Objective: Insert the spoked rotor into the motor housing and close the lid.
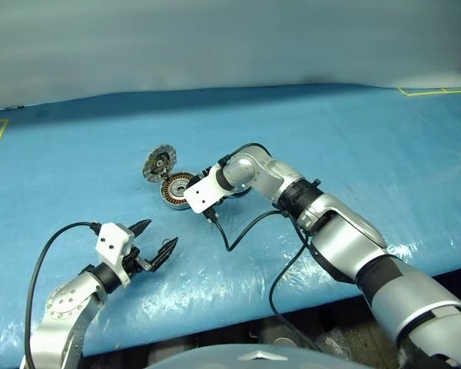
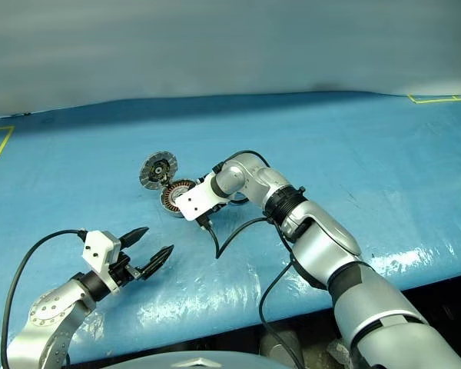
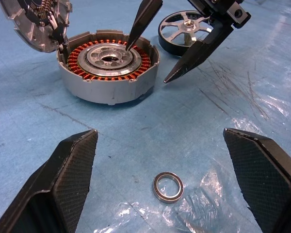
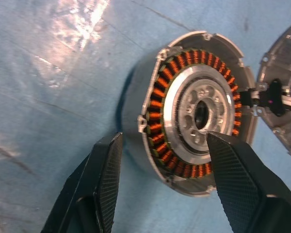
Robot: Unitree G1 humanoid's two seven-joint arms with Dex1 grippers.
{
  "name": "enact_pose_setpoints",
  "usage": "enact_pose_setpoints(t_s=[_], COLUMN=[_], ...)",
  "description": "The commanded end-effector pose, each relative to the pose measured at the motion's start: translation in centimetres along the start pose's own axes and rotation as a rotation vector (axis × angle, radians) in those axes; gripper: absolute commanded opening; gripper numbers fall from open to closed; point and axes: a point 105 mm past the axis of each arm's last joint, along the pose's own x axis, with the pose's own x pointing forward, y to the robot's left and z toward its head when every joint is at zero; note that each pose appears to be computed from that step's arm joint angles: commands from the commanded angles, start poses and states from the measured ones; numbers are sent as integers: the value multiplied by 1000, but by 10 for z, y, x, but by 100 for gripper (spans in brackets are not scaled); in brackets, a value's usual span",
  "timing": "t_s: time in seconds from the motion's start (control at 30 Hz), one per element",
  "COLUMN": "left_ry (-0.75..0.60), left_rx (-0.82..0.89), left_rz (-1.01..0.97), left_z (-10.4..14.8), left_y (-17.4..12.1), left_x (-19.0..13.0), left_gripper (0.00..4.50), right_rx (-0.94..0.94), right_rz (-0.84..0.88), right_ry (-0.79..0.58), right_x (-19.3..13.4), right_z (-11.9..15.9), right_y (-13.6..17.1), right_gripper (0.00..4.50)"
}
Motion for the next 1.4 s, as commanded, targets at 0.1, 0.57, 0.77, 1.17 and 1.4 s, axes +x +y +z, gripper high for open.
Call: enact_pose_setpoints(t_s=[0.1, 0.57, 0.77, 1.17, 1.4], left_ry=[-38, -11, -17, -27, -37], left_rx=[25, 14, 5, -10, -10], left_rz=[-21, -78, -90, -105, -105], left_z=[12, 4, 4, 5, 7], left_y=[-6, -22, -24, -25, -25], left_x=[2, 11, 15, 16, 19], left_gripper=[443, 443, 443, 443, 448], right_rx=[-14, -12, 122, 256, 128], right_rz=[-103, -65, -70, -2, 55], right_ry=[-67, -40, -34, -8, 74], right_x=[0, 22, 26, 31, 38], right_z=[24, 25, 18, 11, 8], right_y=[-30, -16, -14, -1, 11], right_gripper=[290, 290, 290, 290, 271])
